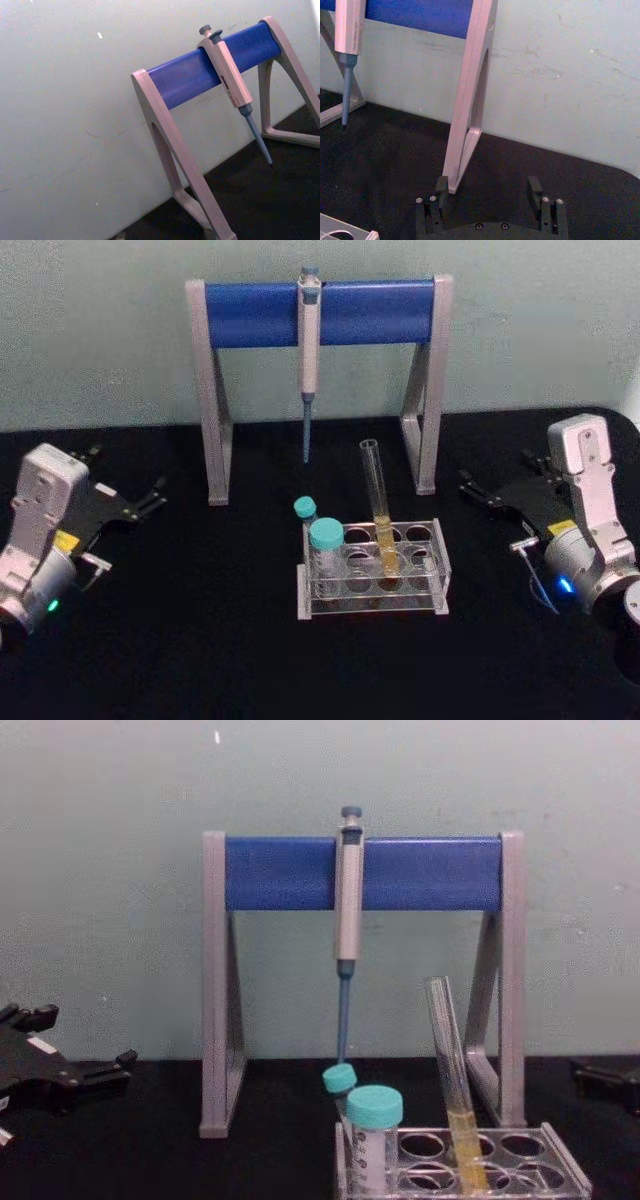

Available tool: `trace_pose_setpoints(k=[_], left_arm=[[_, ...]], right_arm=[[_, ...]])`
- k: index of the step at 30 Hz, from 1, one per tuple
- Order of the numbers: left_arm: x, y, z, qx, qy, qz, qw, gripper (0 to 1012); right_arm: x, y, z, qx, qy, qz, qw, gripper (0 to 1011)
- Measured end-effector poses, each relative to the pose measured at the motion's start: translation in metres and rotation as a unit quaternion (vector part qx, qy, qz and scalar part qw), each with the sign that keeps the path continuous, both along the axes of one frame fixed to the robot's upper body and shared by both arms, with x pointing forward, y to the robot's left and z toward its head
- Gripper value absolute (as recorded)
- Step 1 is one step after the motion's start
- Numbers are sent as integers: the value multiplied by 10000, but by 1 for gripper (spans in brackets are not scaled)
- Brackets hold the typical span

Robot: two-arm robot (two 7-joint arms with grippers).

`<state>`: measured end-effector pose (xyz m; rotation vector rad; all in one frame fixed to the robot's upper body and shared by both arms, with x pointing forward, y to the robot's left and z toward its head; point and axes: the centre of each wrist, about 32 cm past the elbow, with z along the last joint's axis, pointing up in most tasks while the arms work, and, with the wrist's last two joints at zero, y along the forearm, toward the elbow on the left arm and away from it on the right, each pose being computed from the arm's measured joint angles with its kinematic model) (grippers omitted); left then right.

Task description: Pick up the test tube from the test tube rack, shake it, then place it back into the test tube rack.

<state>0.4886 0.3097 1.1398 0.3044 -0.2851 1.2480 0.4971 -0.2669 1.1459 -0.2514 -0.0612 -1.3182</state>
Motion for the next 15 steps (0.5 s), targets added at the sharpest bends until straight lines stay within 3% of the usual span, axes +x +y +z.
trace_pose_setpoints(k=[15], left_arm=[[0,0,0,0,0,0,10000,1001]], right_arm=[[1,3,2,-8,-7,13,10000,1000]])
